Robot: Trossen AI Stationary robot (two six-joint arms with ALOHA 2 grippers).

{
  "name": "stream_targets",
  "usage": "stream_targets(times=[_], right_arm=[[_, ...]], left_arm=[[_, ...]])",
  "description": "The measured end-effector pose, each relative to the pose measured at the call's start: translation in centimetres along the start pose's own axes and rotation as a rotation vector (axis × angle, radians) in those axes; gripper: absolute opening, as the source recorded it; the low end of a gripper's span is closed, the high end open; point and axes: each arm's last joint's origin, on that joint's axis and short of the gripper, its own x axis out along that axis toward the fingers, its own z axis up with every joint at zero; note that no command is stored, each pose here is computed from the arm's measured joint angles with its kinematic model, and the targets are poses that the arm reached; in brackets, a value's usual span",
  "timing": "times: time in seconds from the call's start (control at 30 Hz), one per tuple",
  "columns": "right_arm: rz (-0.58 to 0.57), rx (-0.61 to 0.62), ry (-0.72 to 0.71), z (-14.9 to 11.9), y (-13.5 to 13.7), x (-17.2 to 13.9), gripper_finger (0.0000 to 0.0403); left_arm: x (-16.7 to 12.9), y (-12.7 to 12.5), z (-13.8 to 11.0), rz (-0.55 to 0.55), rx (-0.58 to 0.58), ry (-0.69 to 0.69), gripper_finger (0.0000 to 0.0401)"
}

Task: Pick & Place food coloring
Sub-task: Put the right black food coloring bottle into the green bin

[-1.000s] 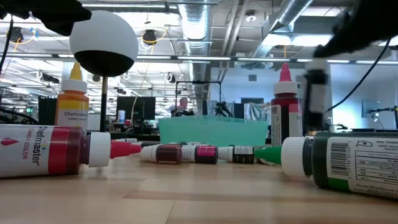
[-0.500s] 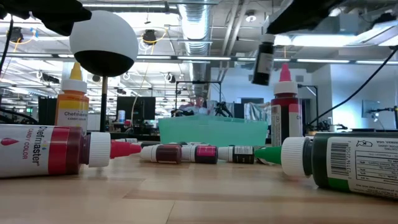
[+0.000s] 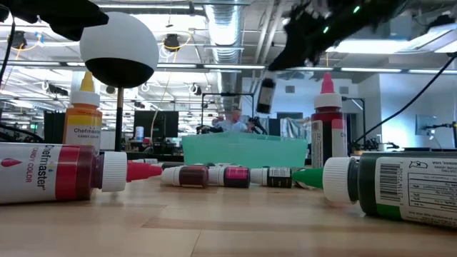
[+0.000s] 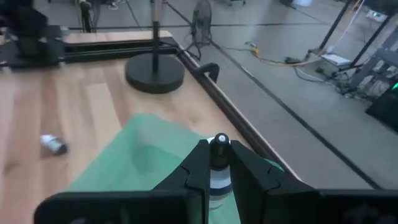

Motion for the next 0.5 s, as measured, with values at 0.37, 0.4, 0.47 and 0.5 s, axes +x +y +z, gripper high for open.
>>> stream_targets(times=[0.37,0.4,0.47,0.5], right_arm=[[-0.039,0.083,0.031,-3.9,-6.2,6.4,0.0040],[-0.038,0.089,0.033,-4.3,-6.5,6.8,0.0039],[-0.027,0.097,0.046,-5.0,-6.9,7.5,0.0037],[-0.017,0.101,0.050,-5.3,-7.1,7.7,0.0037]], left_arm=[[0.0,0.0,0.0,0.009,0.003,-0.001,0.0107],[0.0,0.0,0.0,0.013,0.005,-0.001,0.0107],[0.0,0.1,-0.1,0.024,0.012,0.003,0.0107],[0.0,0.1,-0.1,0.029,0.016,0.006,0.0107]])
